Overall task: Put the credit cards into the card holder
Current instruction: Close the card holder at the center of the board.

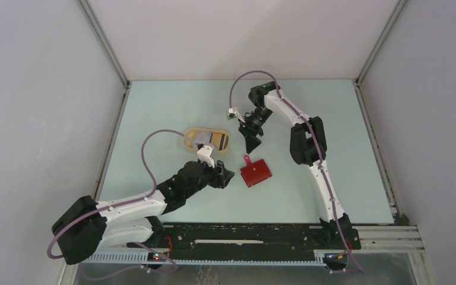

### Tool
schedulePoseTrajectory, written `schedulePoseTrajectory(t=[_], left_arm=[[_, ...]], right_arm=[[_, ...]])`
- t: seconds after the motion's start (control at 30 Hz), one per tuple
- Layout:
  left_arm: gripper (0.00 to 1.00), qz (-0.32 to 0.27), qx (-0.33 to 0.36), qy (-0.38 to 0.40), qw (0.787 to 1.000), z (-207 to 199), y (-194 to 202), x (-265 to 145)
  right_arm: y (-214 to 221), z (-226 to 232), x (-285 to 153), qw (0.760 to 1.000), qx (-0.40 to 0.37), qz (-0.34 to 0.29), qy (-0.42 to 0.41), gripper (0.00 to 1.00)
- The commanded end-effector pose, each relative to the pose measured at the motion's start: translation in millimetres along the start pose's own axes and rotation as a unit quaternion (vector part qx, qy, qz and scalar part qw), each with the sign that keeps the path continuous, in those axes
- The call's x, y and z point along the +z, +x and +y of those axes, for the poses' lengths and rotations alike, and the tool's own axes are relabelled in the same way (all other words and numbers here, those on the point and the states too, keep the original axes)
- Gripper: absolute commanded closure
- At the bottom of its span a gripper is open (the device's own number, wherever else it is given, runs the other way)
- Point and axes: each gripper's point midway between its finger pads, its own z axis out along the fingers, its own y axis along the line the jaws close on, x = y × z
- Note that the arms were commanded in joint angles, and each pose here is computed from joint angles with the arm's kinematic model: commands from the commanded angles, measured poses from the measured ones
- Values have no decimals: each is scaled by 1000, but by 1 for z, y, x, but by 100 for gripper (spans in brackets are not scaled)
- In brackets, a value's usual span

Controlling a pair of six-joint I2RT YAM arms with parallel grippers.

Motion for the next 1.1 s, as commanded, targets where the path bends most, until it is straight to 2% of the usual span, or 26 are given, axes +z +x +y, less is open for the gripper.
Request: schedulePoseTrajectory(t=[0.0, 0.13, 0.23, 0.4, 0.77, 1.07], left_arm=[[40, -12, -13, 10, 1000, -1, -1, 0], [40, -9, -15, 14, 1000, -2, 1, 1], [41, -8, -16, 16, 1000, -2, 1, 1], [41, -8, -17, 16, 1000, -3, 2, 2], [40, -4, -17, 16, 1000, -2, 4, 3], [41, 1, -17, 18, 1000, -2, 6, 4]], right_arm=[[5, 6, 8, 999, 26, 30, -10, 28], [11, 8, 14, 998, 31, 48, -16, 33], [12, 5, 17, 998, 38, 54, -11, 40], [13, 5, 20, 997, 39, 60, -11, 41], [14, 10, 23, 997, 24, 69, -19, 54], [16, 13, 25, 997, 17, 74, -23, 58]])
